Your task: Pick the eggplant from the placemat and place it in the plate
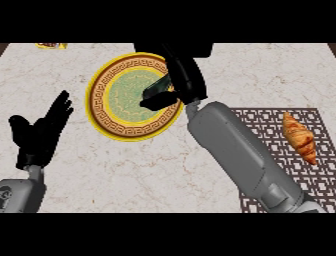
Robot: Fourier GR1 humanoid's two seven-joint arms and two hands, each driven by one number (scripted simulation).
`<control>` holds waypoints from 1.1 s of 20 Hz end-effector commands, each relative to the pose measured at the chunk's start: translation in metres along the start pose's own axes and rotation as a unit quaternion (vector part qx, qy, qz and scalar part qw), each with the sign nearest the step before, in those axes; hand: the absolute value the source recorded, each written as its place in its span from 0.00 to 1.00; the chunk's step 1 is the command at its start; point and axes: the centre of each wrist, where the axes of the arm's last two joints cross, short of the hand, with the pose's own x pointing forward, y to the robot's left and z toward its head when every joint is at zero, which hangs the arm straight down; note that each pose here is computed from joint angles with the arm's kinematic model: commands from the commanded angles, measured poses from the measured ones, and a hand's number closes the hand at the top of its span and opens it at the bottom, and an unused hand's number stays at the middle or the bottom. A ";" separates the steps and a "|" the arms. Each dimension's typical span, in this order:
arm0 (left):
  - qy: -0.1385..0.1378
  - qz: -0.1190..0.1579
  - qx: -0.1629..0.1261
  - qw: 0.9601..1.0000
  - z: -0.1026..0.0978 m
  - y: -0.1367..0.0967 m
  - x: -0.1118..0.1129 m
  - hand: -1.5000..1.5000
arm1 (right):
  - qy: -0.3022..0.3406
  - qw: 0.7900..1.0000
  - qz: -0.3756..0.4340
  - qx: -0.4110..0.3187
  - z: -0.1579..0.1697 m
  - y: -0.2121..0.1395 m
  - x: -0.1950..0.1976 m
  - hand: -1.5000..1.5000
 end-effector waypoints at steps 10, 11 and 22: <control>-0.002 -0.001 0.012 1.000 -0.003 0.002 0.001 0.50 | 0.077 0.966 -0.243 0.045 0.008 -0.056 -0.003 0.00; -0.002 -0.002 0.002 1.000 0.003 -0.001 -0.005 0.50 | 0.082 0.966 -0.243 0.039 0.022 -0.051 -0.023 0.00; -0.002 0.001 0.003 1.000 0.000 -0.007 -0.001 0.50 | 0.055 0.974 -0.218 0.026 0.035 -0.093 -0.075 0.00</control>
